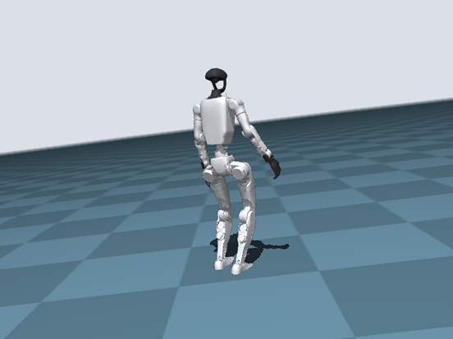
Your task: Walk
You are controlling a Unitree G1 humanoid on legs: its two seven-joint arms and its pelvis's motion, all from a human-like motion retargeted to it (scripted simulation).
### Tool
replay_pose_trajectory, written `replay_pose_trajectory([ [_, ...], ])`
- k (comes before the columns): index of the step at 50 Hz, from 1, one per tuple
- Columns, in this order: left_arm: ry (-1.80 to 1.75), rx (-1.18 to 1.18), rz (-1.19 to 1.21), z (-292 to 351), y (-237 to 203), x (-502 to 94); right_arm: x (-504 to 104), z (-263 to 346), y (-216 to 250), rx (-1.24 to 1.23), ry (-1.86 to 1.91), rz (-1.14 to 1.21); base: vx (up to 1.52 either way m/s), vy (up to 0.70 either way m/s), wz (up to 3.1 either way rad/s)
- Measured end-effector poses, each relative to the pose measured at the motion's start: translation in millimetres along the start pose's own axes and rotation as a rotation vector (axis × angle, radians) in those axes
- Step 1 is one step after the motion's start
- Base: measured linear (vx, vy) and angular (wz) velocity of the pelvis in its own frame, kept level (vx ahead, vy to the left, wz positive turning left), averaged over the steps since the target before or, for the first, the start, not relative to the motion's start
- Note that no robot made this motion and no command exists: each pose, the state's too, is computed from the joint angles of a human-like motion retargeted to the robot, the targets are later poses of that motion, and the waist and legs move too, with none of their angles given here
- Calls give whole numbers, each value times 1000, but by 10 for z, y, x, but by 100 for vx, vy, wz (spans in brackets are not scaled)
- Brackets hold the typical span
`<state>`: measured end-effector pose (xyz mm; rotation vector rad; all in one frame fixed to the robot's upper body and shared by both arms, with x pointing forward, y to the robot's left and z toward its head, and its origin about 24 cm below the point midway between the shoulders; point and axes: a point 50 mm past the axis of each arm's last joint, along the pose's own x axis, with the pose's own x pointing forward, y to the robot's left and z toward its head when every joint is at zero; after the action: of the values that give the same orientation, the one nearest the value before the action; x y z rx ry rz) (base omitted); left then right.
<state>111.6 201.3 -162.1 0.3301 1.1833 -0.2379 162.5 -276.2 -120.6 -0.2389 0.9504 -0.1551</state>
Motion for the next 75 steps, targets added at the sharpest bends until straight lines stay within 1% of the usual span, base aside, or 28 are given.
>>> replay_pose_trajectory([
  [10, -36, -48, 85, 136, 257, -11, -64, -385, 130, -33, 142, 60, 10, 7, 0],
  [18, -41, -80, 137, 223, 422, -23, -86, -482, 164, -30, 182, 77, 11, 6, 7],
  [28, -69, -109, 165, 290, 438, -20, -150, -682, 137, -35, 262, 71, 16, 6, -12],
  [35, -98, -97, 148, 307, 381, -16, -222, -862, 399, -28, 321, 153, 17, 3, -27],
  [40, -97, -76, 127, 269, 338, -16, -245, -908, 477, -32, 337, 178, 20, -3, -14],
  [51, -17, -26, 48, 34, 142, -7, -240, -893, 529, -34, 334, 189, 26, -10, -6],
  [60, 44, -21, -6, -124, -9, -10, -155, -696, 505, -48, 269, 180, 34, -19, -25],
  [65, 28, 2, -11, -86, -20, -4, -94, -523, 458, -74, 203, 166, 31, -17, -50],
  [70, -48, 43, 15, 138, 83, 8, -28, -309, 350, -95, 135, 138, 31, -10, -36],
  [75, -118, 79, 44, 325, 159, 3, -12, -246, 302, -108, 115, 126, 31, -5, -32],
])
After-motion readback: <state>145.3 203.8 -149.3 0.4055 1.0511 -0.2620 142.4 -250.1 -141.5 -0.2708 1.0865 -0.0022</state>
